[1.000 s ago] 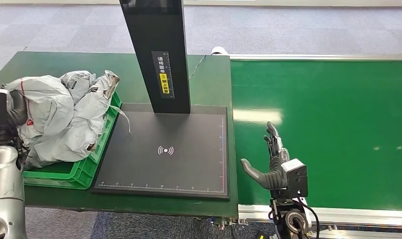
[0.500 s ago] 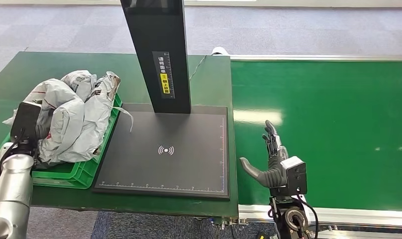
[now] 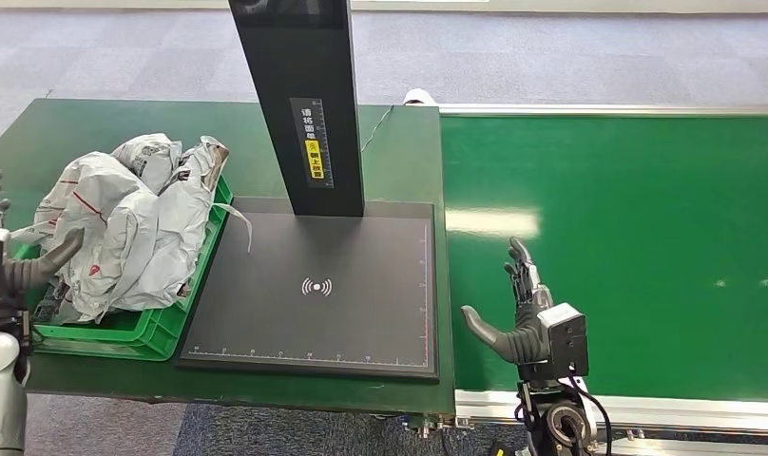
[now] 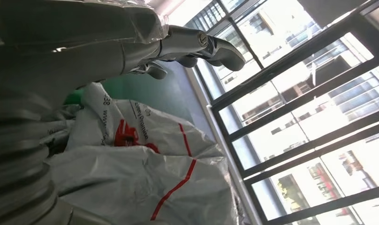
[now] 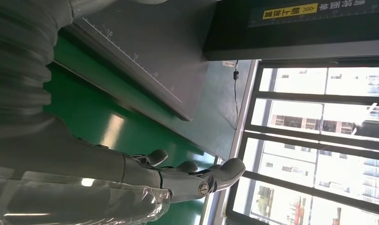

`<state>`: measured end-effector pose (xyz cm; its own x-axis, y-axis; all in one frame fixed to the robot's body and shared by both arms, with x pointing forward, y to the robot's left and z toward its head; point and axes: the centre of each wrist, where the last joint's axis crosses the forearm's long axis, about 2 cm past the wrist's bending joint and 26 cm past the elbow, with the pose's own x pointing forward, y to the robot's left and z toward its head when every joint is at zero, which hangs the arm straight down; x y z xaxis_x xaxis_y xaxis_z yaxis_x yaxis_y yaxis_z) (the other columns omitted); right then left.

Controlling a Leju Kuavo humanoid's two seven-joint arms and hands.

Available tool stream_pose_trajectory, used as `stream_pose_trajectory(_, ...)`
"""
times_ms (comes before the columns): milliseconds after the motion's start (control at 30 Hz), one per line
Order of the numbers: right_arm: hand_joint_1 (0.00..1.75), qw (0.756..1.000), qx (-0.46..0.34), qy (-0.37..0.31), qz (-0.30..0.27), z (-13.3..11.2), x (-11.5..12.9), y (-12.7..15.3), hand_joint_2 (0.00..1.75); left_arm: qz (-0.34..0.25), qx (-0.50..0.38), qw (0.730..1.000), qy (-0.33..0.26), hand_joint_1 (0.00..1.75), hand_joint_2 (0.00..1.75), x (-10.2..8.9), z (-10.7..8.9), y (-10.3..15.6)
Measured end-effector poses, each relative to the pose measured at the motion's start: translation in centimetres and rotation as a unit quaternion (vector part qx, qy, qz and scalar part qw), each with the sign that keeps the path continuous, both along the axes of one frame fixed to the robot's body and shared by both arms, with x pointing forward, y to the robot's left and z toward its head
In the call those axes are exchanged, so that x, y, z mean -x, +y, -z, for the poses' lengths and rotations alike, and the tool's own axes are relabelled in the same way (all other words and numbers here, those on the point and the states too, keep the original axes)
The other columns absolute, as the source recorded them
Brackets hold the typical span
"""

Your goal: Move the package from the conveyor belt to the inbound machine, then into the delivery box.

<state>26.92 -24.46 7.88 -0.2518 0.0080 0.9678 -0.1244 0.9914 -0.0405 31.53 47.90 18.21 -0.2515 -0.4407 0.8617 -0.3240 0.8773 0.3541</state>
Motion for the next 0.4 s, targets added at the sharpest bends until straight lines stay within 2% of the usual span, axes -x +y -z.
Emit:
stream_pose_trajectory(200,0.0,1.0,0.007,0.001,0.005,0.2,0.2,0.0,1.75,-0.017,0.015,0.998,-0.063,0.0,1.75,2.3,-1.6,1.0)
stream_pose_trajectory(400,0.0,1.0,0.008,-0.001,0.006,0.2,0.3,0.0,1.75,-0.021,0.02,0.996,-0.088,0.0,1.75,3.5,-1.8,1.3)
